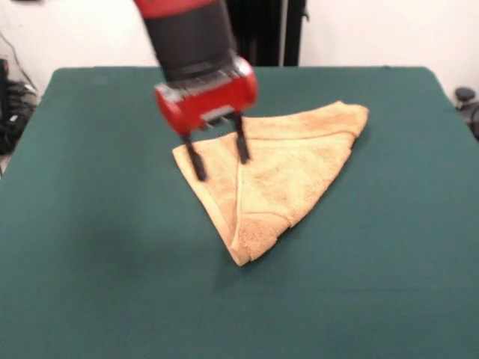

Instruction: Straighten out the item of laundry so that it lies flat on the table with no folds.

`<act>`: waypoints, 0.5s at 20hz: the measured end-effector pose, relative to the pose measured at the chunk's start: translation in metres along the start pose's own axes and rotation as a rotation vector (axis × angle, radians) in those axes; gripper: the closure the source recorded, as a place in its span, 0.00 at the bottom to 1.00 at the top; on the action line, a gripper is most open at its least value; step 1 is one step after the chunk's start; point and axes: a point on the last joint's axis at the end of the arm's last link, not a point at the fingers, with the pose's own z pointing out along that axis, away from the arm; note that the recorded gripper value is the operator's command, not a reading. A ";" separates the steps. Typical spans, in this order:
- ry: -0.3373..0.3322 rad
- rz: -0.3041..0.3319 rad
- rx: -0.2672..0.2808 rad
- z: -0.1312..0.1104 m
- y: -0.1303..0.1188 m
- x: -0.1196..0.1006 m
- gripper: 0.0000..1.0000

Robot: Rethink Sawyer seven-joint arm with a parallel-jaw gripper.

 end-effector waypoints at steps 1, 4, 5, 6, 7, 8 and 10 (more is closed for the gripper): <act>-0.001 -0.009 0.029 -0.017 -0.014 0.000 0.00; -0.017 -0.020 0.070 -0.038 -0.033 0.000 0.00; -0.022 -0.024 0.082 -0.043 -0.038 0.000 0.00; -0.033 -0.029 0.098 -0.047 -0.045 0.001 0.00; -0.048 -0.030 0.110 -0.047 -0.051 0.002 0.00; -0.059 -0.027 0.110 -0.044 -0.054 0.003 0.00; -0.073 -0.023 0.101 -0.034 -0.053 0.005 0.00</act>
